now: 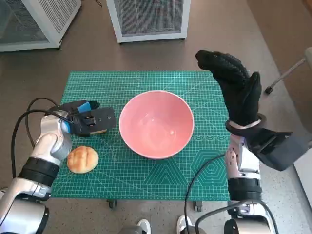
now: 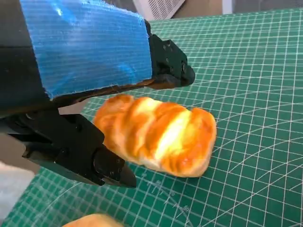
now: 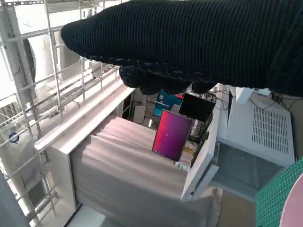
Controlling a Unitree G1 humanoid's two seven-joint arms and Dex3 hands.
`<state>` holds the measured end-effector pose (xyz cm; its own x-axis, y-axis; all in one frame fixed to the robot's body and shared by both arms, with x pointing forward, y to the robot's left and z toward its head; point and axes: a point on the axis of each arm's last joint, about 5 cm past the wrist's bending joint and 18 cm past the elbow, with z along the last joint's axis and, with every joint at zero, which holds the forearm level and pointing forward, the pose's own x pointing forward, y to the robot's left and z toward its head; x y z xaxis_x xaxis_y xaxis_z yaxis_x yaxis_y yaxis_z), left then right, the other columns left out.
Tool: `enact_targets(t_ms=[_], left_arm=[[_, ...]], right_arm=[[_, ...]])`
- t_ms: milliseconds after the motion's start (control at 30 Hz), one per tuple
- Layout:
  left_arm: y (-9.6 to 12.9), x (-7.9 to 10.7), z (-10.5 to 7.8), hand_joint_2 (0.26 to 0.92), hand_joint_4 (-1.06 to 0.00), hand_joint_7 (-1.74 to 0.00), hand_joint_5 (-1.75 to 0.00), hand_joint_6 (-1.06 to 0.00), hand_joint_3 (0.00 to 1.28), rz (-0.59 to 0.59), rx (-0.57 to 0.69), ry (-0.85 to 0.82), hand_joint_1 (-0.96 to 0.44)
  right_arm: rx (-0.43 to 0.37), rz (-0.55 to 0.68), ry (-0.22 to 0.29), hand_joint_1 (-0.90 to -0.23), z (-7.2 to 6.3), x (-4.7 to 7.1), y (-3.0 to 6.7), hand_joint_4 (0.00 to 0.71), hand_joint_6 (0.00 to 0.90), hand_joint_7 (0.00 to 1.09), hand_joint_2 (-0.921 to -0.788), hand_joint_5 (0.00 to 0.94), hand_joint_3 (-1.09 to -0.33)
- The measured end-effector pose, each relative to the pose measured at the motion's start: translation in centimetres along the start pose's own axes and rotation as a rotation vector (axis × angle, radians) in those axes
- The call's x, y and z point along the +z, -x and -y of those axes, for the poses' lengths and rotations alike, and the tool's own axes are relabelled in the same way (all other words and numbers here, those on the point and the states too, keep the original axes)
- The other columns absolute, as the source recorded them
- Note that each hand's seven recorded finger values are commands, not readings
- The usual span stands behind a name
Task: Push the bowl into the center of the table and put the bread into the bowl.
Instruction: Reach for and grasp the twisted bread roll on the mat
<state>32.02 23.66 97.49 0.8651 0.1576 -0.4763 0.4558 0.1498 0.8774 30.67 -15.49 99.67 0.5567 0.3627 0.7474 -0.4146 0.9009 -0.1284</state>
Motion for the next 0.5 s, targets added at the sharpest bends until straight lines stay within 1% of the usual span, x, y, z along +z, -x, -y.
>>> enact_targets(t_ms=[33,67,100,133,167,200,267,300,333,367,400,433,467,500], left_arm=[[-0.1,0.0,0.2,0.822,-0.52,-0.05,-0.07,-0.51,0.05,0.002,0.004,-0.006,0.03],[-0.3,0.0,0.4,0.836,-0.61,-0.04,-0.12,-0.54,0.05,0.001,0.007,-0.015,0.04],[-0.4,-0.1,0.5,0.867,-0.6,-0.05,-0.55,-0.58,0.09,0.0,0.01,-0.027,0.16],[-0.5,-0.1,0.7,0.878,-0.59,-0.05,-0.71,-0.59,0.11,-0.001,0.014,-0.037,0.2],[-0.6,-0.1,0.8,0.893,-0.58,-0.05,-0.95,-0.63,0.13,-0.001,0.02,-0.049,0.25],[-0.7,-0.2,0.9,0.903,-0.57,-0.06,-1.1,-0.65,0.15,-0.002,0.027,-0.06,0.29],[-0.8,-0.3,1.0,0.912,-0.57,-0.08,-1.22,-0.71,0.16,-0.004,0.044,-0.076,0.33],[-0.9,-0.4,1.0,0.915,-0.57,-0.11,-1.26,-0.75,0.16,-0.006,0.052,-0.085,0.34],[-1.0,-0.4,0.9,0.916,-0.57,-0.11,-1.28,-0.77,0.16,-0.006,0.061,-0.095,0.34],[-1.0,-0.5,0.9,0.918,-0.59,-0.48,-1.31,-0.68,0.16,-0.006,0.068,-0.103,0.22],[-1.1,-0.5,0.9,0.919,-0.6,-0.72,-1.33,-0.62,0.16,-0.004,0.073,-0.11,0.14],[-1.1,-0.6,0.9,0.919,-0.61,-0.8,-1.34,-0.6,0.16,-0.004,0.076,-0.115,0.11],[-1.2,-0.7,1.0,0.92,-0.61,-0.92,-1.35,-0.58,0.15,-0.003,0.081,-0.118,0.07],[-1.3,-0.8,1.0,0.92,-0.62,-0.99,-1.35,-0.57,0.15,-0.002,0.089,-0.12,0.05]], right_arm=[[0.0,0.0,0.0,-0.671,0.0,0.0,0.02,0.223,0.257,0.11,-0.921,0.001,-0.83],[0.0,0.0,-0.001,-0.671,0.0,0.0,0.01,0.223,0.256,0.11,-0.921,0.001,-0.829],[0.0,0.001,-0.001,-0.671,0.0,0.0,0.01,0.223,0.256,0.12,-0.921,0.001,-0.829],[-0.001,0.002,-0.003,-0.672,0.0,0.0,0.02,0.223,0.256,0.12,-0.921,0.001,-0.829],[-0.002,0.004,-0.006,-0.672,0.0,0.1,0.03,0.223,0.255,0.12,-0.921,0.001,-0.829],[-0.003,0.005,-0.007,-0.672,0.0,0.1,0.03,0.223,0.255,0.12,-0.921,0.001,-0.828],[-0.003,0.006,-0.009,-0.674,0.0,0.1,0.04,0.223,0.254,0.12,-0.921,0.001,-0.828],[-0.003,0.006,-0.01,-0.676,0.0,0.1,0.05,0.223,0.253,0.12,-0.921,0.001,-0.827],[-0.002,0.006,-0.011,-0.676,0.0,0.1,0.04,0.223,0.253,0.12,-0.921,0.001,-0.827],[-0.001,0.007,-0.012,-0.678,0.0,0.1,0.03,0.223,0.253,0.12,-0.921,0.001,-0.827],[0.0,0.008,-0.013,-0.679,0.0,0.2,0.02,0.223,0.253,0.12,-0.921,0.001,-0.827],[0.001,0.01,-0.014,-0.679,0.0,0.2,0.0,0.223,0.253,0.12,-0.921,0.001,-0.827],[0.001,0.011,-0.015,-0.68,0.0,0.2,-0.02,0.223,0.252,0.12,-0.921,0.001,-0.826],[0.002,0.013,-0.015,-0.68,0.0,0.2,-0.03,0.223,0.252,0.13,-0.921,0.001,-0.826]])
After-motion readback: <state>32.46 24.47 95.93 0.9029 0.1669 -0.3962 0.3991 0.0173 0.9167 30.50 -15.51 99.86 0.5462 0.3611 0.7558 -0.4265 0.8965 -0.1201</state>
